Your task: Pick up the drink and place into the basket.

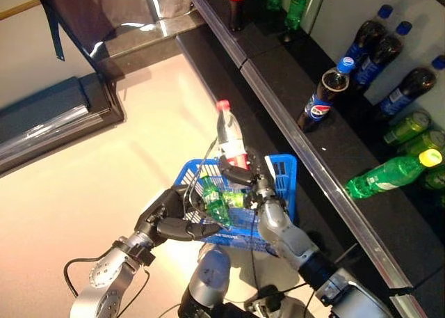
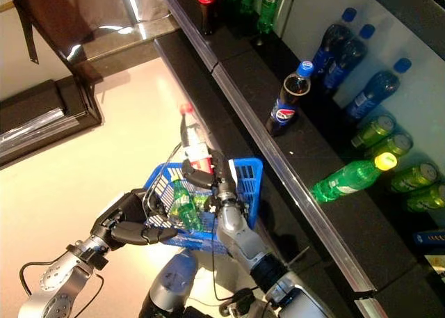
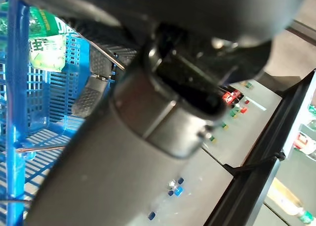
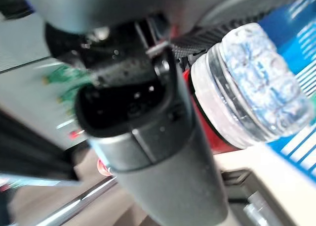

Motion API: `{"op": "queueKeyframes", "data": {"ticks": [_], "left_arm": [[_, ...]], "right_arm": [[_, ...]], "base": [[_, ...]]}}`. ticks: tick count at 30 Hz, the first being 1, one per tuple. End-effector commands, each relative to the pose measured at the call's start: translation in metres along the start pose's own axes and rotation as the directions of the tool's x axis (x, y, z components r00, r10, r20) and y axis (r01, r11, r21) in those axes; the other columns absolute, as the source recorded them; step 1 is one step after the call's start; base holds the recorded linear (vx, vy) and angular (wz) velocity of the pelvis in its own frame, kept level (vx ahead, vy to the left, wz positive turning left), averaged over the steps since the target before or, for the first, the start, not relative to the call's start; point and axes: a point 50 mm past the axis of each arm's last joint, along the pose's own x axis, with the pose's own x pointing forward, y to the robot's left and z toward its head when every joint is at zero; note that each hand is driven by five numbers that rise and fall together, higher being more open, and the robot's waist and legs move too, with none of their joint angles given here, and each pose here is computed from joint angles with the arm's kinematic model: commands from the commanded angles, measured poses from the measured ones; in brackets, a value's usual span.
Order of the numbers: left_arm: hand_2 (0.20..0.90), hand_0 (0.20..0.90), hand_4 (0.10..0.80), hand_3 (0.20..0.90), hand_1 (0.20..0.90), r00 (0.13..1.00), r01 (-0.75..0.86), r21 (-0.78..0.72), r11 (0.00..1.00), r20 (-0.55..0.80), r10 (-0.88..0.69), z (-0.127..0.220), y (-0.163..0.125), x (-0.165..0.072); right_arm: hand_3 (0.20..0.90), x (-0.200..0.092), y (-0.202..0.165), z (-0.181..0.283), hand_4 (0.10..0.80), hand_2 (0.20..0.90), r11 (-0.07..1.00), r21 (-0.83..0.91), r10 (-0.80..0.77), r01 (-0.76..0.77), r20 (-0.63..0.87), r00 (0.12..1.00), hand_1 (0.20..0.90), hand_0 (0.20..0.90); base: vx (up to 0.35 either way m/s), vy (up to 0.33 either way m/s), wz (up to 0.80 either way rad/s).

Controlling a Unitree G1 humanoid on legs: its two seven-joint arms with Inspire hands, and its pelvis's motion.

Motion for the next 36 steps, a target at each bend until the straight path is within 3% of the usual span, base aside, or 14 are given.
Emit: {"op": "queueKeyframes", "data": {"ticks": [1,22,26,32,36], "left_arm": [[0.300,0.300,0.100,0.200,0.300,0.705,0.324,0.161,0.932,0.616,-0.352,0.116,-0.051,0.011],[0.300,0.300,0.100,0.200,0.300,0.664,0.332,0.150,0.931,0.664,-0.344,0.126,-0.056,0.015],[0.300,0.300,0.100,0.200,0.300,0.660,0.339,0.157,0.928,0.663,-0.353,0.128,-0.056,0.016],[0.300,0.300,0.100,0.200,0.300,0.659,0.352,0.168,0.921,0.654,-0.372,0.128,-0.057,0.019],[0.300,0.300,0.100,0.200,0.300,0.661,0.360,0.178,0.916,0.644,-0.385,0.130,-0.059,0.021]], "right_arm": [[0.200,-0.008,0.050,0.033,0.100,0.300,0.981,0.117,0.128,-0.152,0.190,0.973,0.300,0.300],[0.200,-0.022,0.038,-0.054,0.100,0.300,0.985,0.082,0.163,-0.151,-0.158,0.974,0.300,0.300],[0.200,-0.026,0.030,-0.078,0.100,0.300,0.981,-0.017,0.182,-0.195,-0.288,0.940,0.300,0.300],[0.200,-0.032,0.022,-0.101,0.100,0.300,0.975,-0.031,0.187,-0.222,-0.436,0.880,0.300,0.300],[0.200,-0.041,0.011,-0.126,0.100,0.300,0.956,-0.112,0.150,-0.272,-0.610,0.778,0.300,0.300]], "base": [[0.000,0.000,0.00],[-0.014,-0.007,0.00],[0.000,-0.036,0.01],[0.008,-0.028,0.01],[0.013,-0.026,0.00]]}}
